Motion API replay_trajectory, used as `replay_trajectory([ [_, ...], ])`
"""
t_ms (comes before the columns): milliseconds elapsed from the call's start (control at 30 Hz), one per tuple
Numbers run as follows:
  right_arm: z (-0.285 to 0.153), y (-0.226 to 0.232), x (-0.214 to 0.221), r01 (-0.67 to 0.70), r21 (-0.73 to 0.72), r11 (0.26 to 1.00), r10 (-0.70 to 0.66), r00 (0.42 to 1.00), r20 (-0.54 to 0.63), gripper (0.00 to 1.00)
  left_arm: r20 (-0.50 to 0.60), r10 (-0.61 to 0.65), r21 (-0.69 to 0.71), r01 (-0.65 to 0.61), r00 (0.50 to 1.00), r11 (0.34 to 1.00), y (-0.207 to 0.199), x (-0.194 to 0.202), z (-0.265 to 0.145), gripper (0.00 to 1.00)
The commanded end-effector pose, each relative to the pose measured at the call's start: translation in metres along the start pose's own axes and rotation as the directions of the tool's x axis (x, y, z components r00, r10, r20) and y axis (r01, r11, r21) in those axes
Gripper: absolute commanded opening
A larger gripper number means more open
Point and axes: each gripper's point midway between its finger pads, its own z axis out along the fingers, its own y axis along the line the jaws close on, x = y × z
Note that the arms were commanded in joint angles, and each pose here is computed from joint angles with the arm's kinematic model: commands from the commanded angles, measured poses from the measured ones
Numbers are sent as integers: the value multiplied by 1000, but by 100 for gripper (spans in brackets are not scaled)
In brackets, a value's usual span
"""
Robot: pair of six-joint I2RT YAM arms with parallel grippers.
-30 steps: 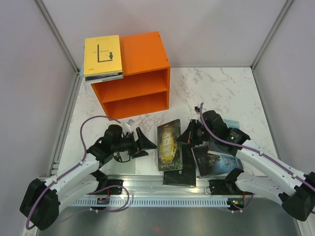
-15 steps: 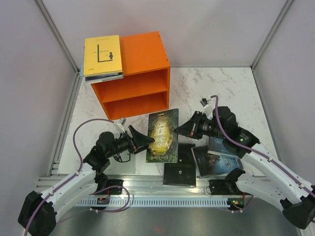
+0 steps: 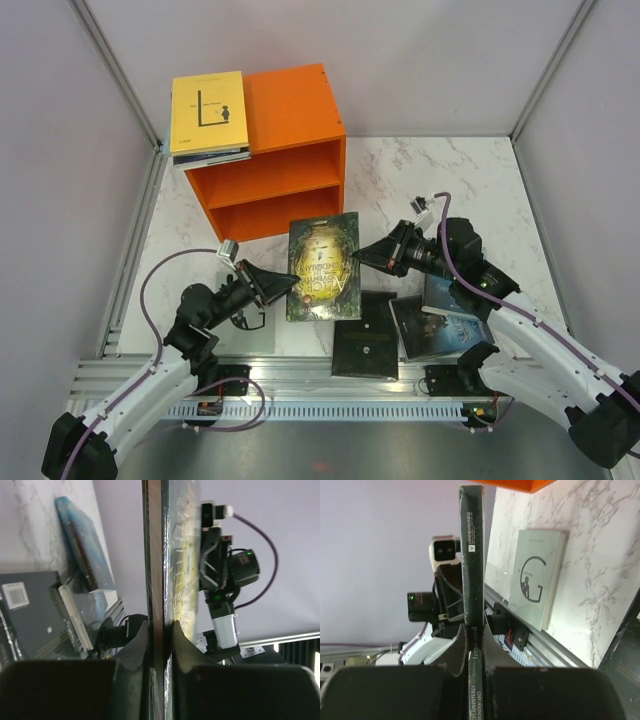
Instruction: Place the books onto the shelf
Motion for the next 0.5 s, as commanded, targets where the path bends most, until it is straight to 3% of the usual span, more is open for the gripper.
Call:
replay_trajectory([
  [0, -3, 45, 2, 32, -193, 981, -36, 999, -18, 0, 17, 0, 65, -1, 1000, 998, -23, -5, 1, 9],
  [33, -1, 42, 2, 25, -188, 982, -30, 999, -23, 0, 17, -3, 79, 1, 1000, 997, -27, -5, 1, 5],
  [100, 2, 35, 5, 15, -187, 982, -21, 999, -32, 0, 21, 9, 122, -12, 1000, 992, -41, -7, 2, 6],
  [233, 11, 27, 5, -2, -182, 983, -6, 999, -46, 0, -4, 36, 165, -35, 999, 986, -61, -7, 6, 28],
  [333, 18, 26, 3, 5, -176, 984, -15, 998, -55, 0, -19, 48, 172, -44, 999, 984, -68, -6, 9, 36],
  [467, 22, 23, 3, 14, -167, 986, -24, 998, -63, 0, -12, 55, 181, -52, 998, 982, -73, -8, 8, 33],
])
